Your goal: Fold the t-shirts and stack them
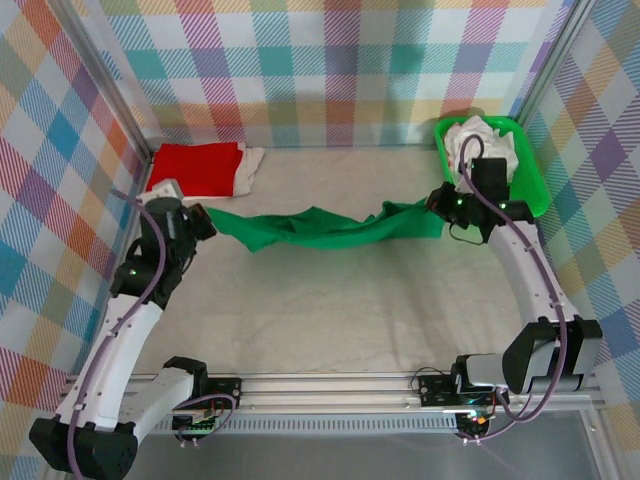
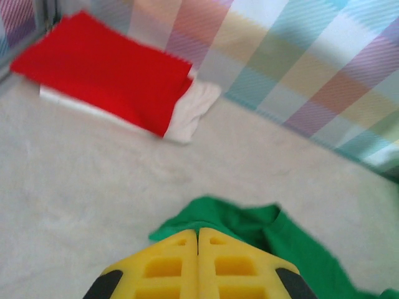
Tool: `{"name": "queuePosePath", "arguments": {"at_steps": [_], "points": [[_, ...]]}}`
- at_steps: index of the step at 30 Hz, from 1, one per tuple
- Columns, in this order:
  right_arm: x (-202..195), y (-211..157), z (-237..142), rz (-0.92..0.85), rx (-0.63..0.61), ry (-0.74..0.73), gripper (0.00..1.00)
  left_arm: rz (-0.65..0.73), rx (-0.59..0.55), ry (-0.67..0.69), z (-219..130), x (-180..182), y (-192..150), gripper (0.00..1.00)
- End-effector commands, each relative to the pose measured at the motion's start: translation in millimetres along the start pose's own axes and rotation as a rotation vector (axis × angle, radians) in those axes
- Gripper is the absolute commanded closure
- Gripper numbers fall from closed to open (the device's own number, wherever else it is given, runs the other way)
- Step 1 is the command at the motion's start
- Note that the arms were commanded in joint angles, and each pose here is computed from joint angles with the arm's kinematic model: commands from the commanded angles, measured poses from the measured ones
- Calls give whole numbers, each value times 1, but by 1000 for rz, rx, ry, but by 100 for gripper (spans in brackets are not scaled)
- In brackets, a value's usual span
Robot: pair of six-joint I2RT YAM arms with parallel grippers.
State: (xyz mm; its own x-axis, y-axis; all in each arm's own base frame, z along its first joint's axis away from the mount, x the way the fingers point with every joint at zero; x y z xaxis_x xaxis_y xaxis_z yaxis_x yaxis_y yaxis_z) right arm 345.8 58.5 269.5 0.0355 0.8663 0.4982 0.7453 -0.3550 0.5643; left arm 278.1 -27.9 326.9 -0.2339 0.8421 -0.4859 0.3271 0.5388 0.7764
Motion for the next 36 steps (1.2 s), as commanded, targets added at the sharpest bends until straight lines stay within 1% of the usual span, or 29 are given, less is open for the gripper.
{"name": "queuePosePath", "arguments": {"at_steps": [1, 3, 6, 9, 11, 12, 13, 15, 17, 19, 21, 25, 27, 30, 33, 35, 36], "points": [[23, 13, -42, -62, -45, 27, 100, 86, -80, -8, -25, -15, 40, 100], [34, 20, -64, -84, -81, 38, 100, 106, -137, -29, -41, -25, 62, 100], [50, 21, -90, -113, -98, 76, 100, 122, -217, -77, -68, -39, 88, 100], [57, 12, -107, -141, -99, 104, 100, 144, -250, -133, -92, -50, 104, 100], [56, 1, -113, -139, -87, 106, 95, 155, -252, -156, -102, -53, 106, 100], [54, -7, -114, -136, -72, 110, 96, 158, -241, -160, -104, -52, 104, 100], [52, -13, -114, -131, -59, 115, 99, 163, -229, -165, -107, -52, 101, 100], [51, -25, -120, -125, -53, 132, 100, 174, -206, -148, -113, -45, 95, 100], [56, -30, -141, -154, -113, 149, 100, 186, -227, -139, -128, -40, 96, 100], [61, -28, -170, -186, -208, 145, 100, 189, -286, -131, -147, -34, 102, 100], [70, -24, -194, -217, -270, 157, 100, 197, -333, -143, -167, -34, 110, 100], [85, -23, -223, -244, -315, 209, 100, 197, -366, -222, -200, -47, 126, 100], [92, -25, -240, -252, -346, 240, 100, 196, -398, -269, -221, -54, 136, 100], [97, -27, -265, -257, -416, 246, 100, 209, -455, -308, -249, -63, 154, 100], [100, -21, -275, -257, -444, 229, 100, 231, -480, -350, -260, -80, 173, 100], [98, -10, -269, -242, -447, 195, 100, 254, -469, -364, -251, -95, 184, 100], [97, -3, -262, -238, -444, 181, 100, 267, -456, -359, -239, -103, 190, 100]]}}
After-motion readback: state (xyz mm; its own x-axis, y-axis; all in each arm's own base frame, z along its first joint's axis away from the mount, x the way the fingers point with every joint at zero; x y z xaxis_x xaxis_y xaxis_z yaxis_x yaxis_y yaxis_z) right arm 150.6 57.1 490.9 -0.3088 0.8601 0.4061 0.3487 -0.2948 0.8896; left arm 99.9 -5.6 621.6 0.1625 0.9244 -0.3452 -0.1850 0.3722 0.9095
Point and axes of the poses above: each hand's point on the last joint's axis, 136 mm out from that joint toward the fingers, its own z axis out along the fingers, its own x axis along the line the jaws close on, y = z × x, the point moved 4 cm from there along -z, back along the fingers, and after that the axes turned 7 degrees about -z, right-handed, at the moved point
